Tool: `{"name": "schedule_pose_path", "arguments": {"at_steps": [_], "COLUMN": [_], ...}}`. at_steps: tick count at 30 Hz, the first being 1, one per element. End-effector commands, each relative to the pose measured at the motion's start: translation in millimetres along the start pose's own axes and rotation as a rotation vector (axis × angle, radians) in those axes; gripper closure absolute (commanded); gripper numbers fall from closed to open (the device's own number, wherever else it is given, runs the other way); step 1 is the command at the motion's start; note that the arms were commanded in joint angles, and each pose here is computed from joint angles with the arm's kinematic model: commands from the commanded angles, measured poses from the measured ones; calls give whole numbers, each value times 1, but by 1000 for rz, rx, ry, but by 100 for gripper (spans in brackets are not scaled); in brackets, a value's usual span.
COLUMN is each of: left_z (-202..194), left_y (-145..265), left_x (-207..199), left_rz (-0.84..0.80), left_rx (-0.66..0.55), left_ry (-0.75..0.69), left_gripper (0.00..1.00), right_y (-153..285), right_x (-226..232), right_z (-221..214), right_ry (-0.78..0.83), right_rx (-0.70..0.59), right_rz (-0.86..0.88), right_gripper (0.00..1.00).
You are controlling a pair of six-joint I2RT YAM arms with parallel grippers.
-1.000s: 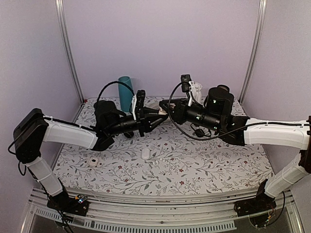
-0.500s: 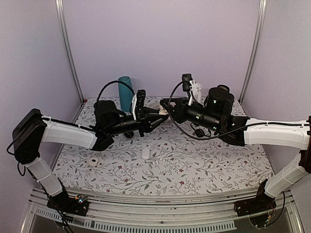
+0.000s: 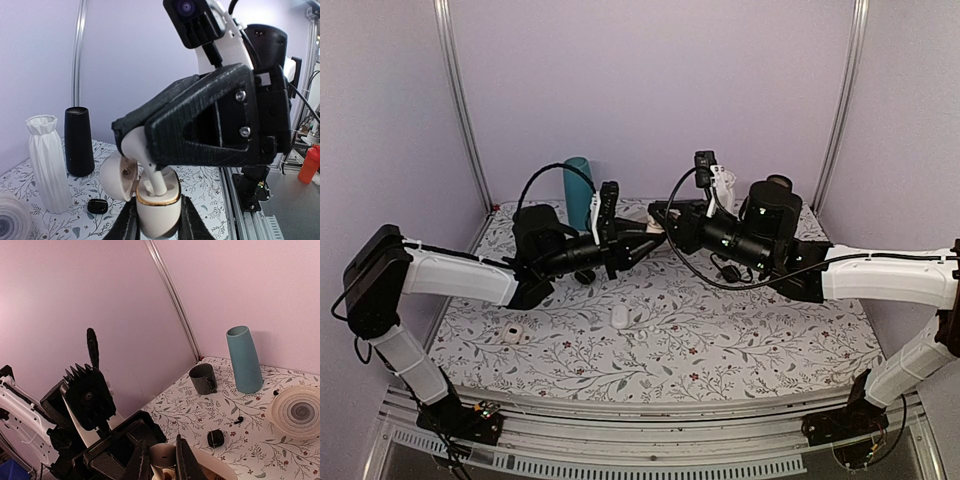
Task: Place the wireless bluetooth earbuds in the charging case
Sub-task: Insert the left earbud into the left side groove of the charging case.
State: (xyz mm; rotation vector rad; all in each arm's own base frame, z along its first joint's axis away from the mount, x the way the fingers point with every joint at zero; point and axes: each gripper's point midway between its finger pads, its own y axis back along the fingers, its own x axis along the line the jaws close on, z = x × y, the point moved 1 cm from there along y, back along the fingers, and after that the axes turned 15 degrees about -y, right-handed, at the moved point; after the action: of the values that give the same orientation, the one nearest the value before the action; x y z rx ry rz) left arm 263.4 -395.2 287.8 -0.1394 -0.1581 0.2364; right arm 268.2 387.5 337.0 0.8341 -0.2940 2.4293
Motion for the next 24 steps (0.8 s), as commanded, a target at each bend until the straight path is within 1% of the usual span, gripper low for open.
{"name": "schedule_pose_path", "arguments": {"at_steps": [1, 14, 24], "left_z": [43, 55, 59], "left_y": [-3, -1, 1], "left_x": [-1, 1, -5], "left_rz": [6, 24, 0], "left_rx": [-100, -125, -132], "left_ry": [-59, -57, -77], "left_gripper": [100, 100, 100], "right_y": [-3, -5, -5], "right_x": [-1, -4, -10], "right_z": [-8, -17, -12], "right_ry": [18, 43, 50], "right_rx": [12, 11, -16], "right_rz": [-15, -45, -84], "right_gripper": [93, 93, 93]}}
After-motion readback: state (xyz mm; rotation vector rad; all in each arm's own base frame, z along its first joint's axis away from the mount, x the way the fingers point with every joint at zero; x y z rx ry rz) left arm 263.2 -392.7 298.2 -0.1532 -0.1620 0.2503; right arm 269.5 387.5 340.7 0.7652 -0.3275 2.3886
